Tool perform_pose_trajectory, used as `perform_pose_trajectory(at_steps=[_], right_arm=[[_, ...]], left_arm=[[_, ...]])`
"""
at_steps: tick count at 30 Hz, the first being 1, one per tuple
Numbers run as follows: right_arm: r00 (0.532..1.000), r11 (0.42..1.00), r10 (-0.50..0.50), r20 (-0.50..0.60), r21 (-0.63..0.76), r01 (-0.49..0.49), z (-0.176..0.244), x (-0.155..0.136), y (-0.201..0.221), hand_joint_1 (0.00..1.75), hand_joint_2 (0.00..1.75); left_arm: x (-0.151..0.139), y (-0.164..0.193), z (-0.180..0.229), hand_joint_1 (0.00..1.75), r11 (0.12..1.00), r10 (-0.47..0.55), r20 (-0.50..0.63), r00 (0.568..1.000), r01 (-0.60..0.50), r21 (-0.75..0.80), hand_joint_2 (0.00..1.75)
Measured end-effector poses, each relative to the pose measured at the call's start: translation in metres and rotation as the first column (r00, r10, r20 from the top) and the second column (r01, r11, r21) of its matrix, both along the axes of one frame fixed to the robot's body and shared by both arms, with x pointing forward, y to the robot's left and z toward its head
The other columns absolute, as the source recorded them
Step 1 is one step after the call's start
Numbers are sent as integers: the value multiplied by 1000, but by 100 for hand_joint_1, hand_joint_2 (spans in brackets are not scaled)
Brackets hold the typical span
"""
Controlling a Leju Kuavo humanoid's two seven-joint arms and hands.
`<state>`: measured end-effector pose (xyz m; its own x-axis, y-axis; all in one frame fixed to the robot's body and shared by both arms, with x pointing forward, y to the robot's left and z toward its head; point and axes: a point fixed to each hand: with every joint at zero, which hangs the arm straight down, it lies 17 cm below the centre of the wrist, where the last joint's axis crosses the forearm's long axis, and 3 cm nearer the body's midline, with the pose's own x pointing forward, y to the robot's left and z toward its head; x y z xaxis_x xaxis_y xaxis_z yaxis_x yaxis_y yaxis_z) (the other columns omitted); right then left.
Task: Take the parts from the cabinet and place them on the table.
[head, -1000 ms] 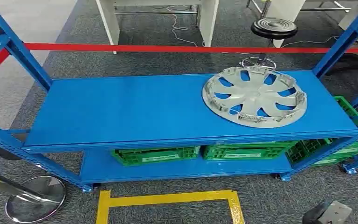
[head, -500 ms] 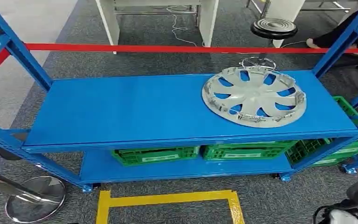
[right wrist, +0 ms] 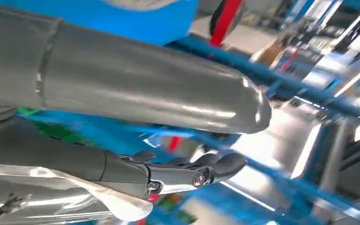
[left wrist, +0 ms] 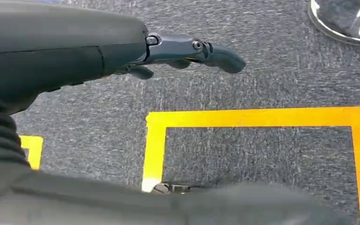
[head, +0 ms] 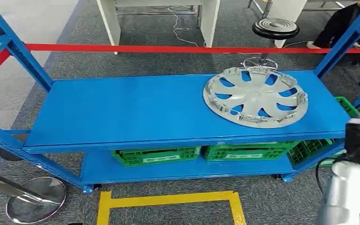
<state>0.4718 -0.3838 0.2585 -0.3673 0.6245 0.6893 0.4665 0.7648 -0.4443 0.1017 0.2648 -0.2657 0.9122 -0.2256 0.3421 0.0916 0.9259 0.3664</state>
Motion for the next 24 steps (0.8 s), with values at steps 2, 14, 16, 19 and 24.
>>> perform_pose_trajectory(at_steps=[2,14,16,19,24], right_arm=[[999,998,37,-10,-55,-37,10,11,16,0,0],[932,926,279,-233,-190,-325,-12,46,100,0,0],[917,913,308,-252,-192,-360,-14,48,111,0,0],[869,864,384,-312,-210,-457,-23,48,142,0,0],[789,804,440,-429,-203,-559,-48,52,171,0,0]], left_arm=[[1,0,0,0,1000,-8,-1,1000,8,-3,0],[2,1,-1,0,999,-45,-6,999,45,-13,0],[1,1,-2,0,999,-44,-11,999,44,-12,0],[3,2,-1,0,999,-48,-12,999,48,-8,0],[2,3,-2,0,999,-47,-22,999,47,-3,0]])
